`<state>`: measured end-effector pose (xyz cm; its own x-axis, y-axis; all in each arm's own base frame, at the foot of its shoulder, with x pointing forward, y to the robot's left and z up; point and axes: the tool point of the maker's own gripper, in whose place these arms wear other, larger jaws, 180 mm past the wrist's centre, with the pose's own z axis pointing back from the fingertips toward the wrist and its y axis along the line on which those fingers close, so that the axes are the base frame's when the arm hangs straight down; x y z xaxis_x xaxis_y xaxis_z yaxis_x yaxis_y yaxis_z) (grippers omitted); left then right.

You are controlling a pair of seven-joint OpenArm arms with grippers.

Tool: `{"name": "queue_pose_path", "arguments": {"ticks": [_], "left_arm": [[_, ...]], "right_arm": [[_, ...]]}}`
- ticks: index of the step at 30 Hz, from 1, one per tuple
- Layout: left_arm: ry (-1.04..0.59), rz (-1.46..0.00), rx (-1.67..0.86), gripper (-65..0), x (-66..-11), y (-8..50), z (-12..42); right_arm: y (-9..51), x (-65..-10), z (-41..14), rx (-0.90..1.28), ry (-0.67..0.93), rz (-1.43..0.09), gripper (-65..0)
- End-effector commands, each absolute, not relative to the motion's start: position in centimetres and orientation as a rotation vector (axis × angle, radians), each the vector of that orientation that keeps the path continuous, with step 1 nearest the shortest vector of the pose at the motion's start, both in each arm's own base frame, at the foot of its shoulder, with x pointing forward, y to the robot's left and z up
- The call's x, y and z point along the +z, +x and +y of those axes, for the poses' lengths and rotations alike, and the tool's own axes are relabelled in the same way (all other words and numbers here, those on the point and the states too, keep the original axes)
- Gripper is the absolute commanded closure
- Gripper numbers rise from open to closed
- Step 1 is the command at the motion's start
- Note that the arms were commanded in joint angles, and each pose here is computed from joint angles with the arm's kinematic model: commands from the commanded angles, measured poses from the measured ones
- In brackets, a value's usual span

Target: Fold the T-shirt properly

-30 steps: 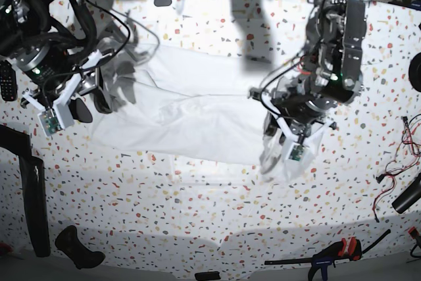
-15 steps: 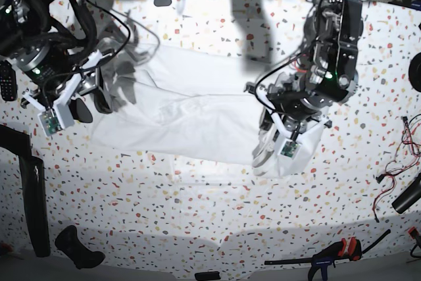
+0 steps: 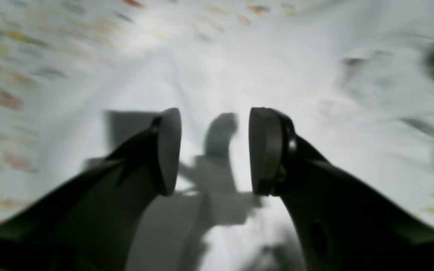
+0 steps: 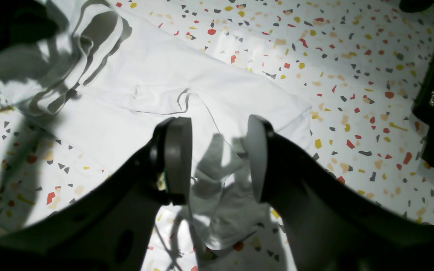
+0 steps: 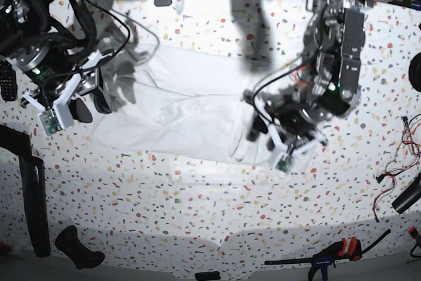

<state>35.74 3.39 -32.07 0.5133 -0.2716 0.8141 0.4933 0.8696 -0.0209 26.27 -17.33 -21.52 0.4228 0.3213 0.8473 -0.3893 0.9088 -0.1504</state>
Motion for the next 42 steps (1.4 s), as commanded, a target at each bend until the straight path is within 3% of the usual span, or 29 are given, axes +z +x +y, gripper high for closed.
{"name": "queue_pose_path", "arguments": {"ticks": [1, 6, 13, 18, 26, 34, 42], "left_arm": [[-0.229, -1.011, -0.48, -28.1, -29.8, 37.3, 3.7], [-0.085, -1.124, -0.443, -28.1, -28.0, 39.4, 6.9], [-0.191, -1.195, -0.414, -27.9, -29.6, 39.7, 3.8], [-0.236, -1.04, -0.384, -27.9, -34.5, 42.0, 1.6], [-0.221, -0.82, -0.364, -27.9, -41.1, 42.0, 2.4], [-0.257, -0.801, -0.339, -27.9, -41.2, 41.7, 2.1], [-0.255, -0.797, -0.34, -27.9, -41.3, 41.7, 2.1]], "right_arm": [[26.5, -20.4, -17.0, 0.464, 0.071, -1.09, -24.1], [26.5, -20.4, -17.0, 0.462, 0.073, -1.091, -24.1], [26.5, -20.4, -16.9, 0.46, 0.075, -1.092, -24.1], [26.2, -21.1, -17.5, 0.451, 0.044, -1.06, -24.1], [26.9, -23.2, -20.9, 0.388, -0.084, -1.011, -24.2], [29.2, -27.4, -22.7, 0.258, 0.04, -1.034, -24.2], [31.1, -25.7, -21.8, 0.248, 0.11, -1.075, -24.2]]}}
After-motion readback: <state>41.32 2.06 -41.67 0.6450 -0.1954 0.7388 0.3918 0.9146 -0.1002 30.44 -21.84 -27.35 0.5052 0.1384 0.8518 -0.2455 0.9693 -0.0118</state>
